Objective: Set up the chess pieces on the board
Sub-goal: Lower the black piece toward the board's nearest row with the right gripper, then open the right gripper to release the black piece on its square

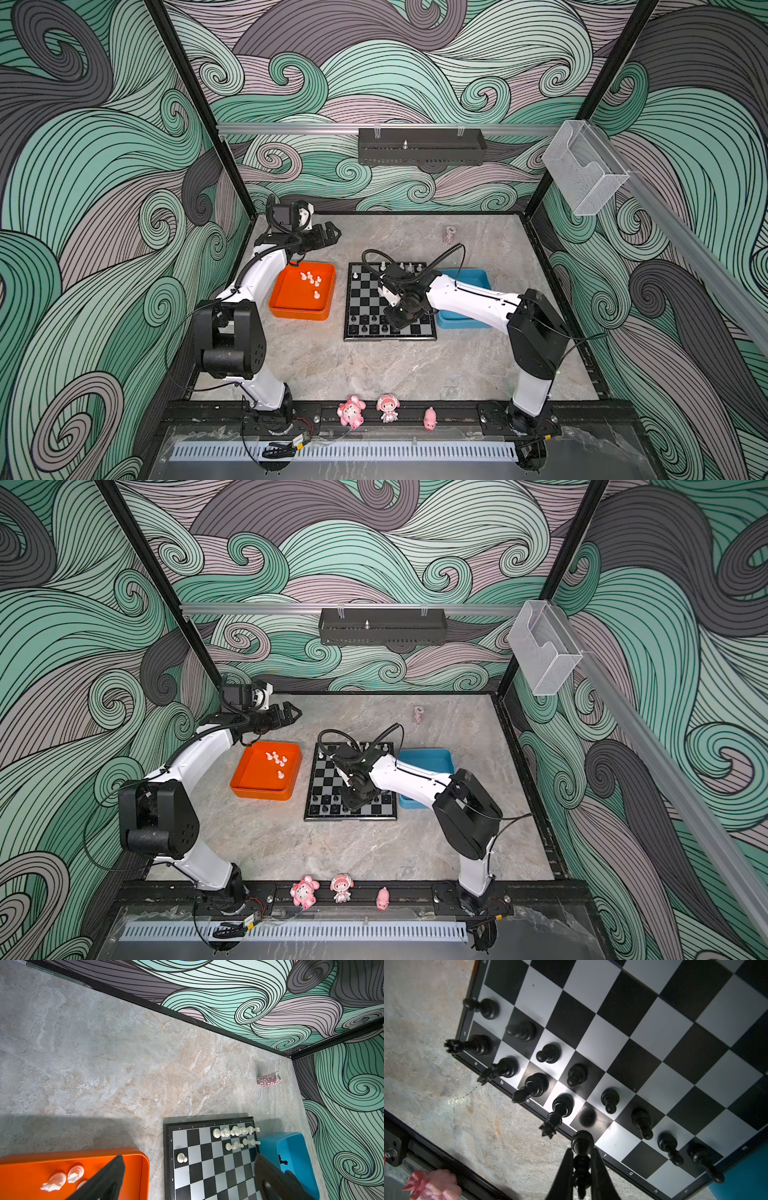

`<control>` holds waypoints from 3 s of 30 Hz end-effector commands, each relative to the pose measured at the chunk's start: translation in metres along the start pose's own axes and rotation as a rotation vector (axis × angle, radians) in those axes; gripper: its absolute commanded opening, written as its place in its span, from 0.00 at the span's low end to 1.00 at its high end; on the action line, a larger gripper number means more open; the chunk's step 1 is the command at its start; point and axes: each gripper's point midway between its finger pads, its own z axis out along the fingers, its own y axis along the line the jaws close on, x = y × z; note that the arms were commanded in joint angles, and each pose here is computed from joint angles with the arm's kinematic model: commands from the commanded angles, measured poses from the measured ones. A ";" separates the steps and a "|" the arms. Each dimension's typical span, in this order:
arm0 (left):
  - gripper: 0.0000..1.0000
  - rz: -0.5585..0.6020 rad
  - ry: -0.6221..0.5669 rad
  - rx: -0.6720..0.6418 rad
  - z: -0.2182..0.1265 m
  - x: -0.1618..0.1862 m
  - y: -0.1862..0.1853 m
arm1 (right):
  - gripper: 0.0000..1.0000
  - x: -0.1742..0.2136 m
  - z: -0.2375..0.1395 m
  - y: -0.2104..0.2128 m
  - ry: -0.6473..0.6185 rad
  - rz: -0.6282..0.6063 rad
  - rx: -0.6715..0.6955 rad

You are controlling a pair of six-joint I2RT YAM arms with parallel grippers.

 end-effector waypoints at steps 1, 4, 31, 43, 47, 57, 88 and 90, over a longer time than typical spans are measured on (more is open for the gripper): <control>0.99 0.005 -0.024 0.024 -0.007 -0.007 -0.005 | 0.16 -0.004 0.000 -0.001 -0.007 0.007 0.016; 0.99 0.002 -0.021 0.023 -0.006 -0.007 -0.004 | 0.16 -0.004 0.001 -0.002 -0.006 0.008 0.022; 0.99 -0.003 -0.012 0.033 -0.003 -0.005 -0.004 | 0.17 -0.010 0.010 -0.007 -0.009 0.010 0.041; 0.99 -0.007 -0.012 0.034 -0.002 -0.005 -0.004 | 0.18 -0.010 0.011 -0.008 -0.007 0.013 0.044; 0.99 -0.010 -0.010 0.033 -0.002 -0.005 -0.003 | 0.19 -0.010 0.011 -0.009 -0.009 0.013 0.047; 0.99 -0.015 -0.007 0.037 -0.001 -0.004 -0.003 | 0.25 -0.012 0.009 -0.009 -0.016 0.009 0.047; 0.99 -0.071 0.009 -0.127 -0.013 -0.004 0.020 | 0.52 -0.034 -0.067 -0.021 -0.190 0.098 -0.020; 0.99 -0.087 0.011 -0.211 -0.023 -0.001 0.031 | 0.67 -0.039 -0.082 -0.033 -0.225 0.132 -0.036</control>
